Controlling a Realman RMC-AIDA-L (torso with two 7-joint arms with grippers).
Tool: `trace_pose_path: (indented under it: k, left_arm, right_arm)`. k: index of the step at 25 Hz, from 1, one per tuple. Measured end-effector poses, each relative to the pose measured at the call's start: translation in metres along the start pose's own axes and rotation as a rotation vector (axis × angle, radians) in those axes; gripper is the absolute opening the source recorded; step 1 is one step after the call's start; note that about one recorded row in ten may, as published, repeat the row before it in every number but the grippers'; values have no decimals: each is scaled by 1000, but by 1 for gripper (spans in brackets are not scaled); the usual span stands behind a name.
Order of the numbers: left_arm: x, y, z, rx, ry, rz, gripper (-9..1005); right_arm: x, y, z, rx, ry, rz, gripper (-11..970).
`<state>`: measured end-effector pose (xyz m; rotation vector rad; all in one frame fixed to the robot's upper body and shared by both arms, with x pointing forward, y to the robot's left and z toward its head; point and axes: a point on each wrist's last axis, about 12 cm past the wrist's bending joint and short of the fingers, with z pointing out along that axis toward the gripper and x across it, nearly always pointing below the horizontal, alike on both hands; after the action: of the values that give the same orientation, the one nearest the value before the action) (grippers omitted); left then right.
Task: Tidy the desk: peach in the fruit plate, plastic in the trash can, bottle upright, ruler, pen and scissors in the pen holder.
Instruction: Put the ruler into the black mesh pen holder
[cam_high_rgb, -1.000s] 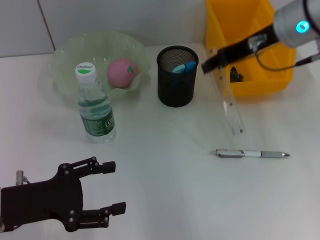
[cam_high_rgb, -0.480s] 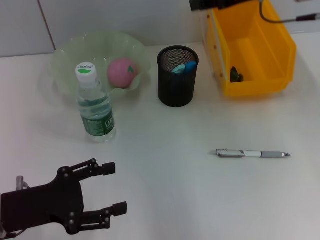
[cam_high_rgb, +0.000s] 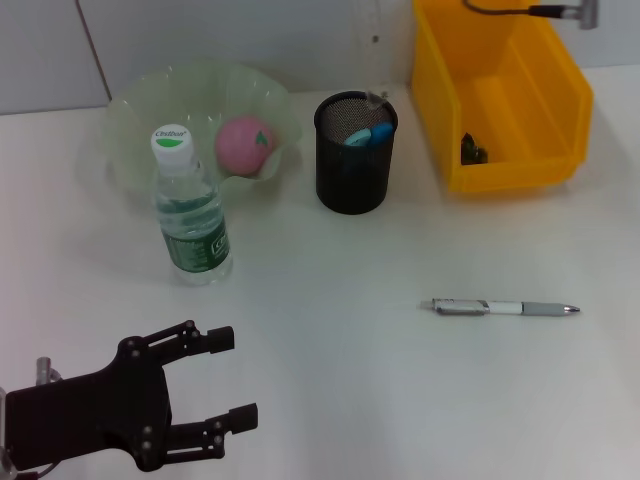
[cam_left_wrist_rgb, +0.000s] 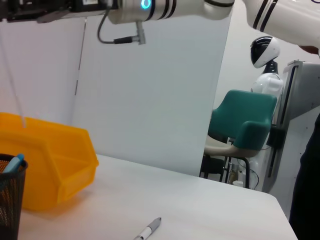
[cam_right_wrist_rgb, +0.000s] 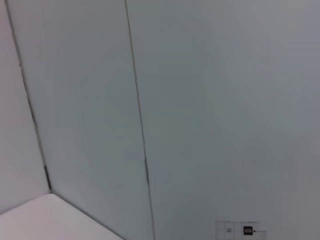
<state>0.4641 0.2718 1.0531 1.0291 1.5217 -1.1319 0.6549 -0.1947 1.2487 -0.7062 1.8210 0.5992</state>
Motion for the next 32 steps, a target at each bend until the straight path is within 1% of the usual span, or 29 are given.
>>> trace_pose_path:
  k: [4,5,6,10,17,24,32]
  left_arm:
    - [2,-1,1,1,-4,-12,840]
    - [4,-2,2,6,-4,-19,840]
    - [4,-2,2,6,-4,-19,840]
    - [5,-1,2,2,4,-21,840]
    - [4,0,2,-4,4,-23,840]
    - [4,1,1,-13,10,-22,840]
    - [3,2,0,-15,11,-23,840]
  right_arm:
    - [9,3,19,38,6,-56,381]
    - [14,6,27,53,7,-79,381]
    - [14,6,27,53,7,-79,381]
    - [24,9,40,73,-26,-100,381]
    - [37,9,48,54,-41,-72,382]
    - [50,4,49,72,-22,-53,381]
    - [67,5,54,50,-45,-33,381]
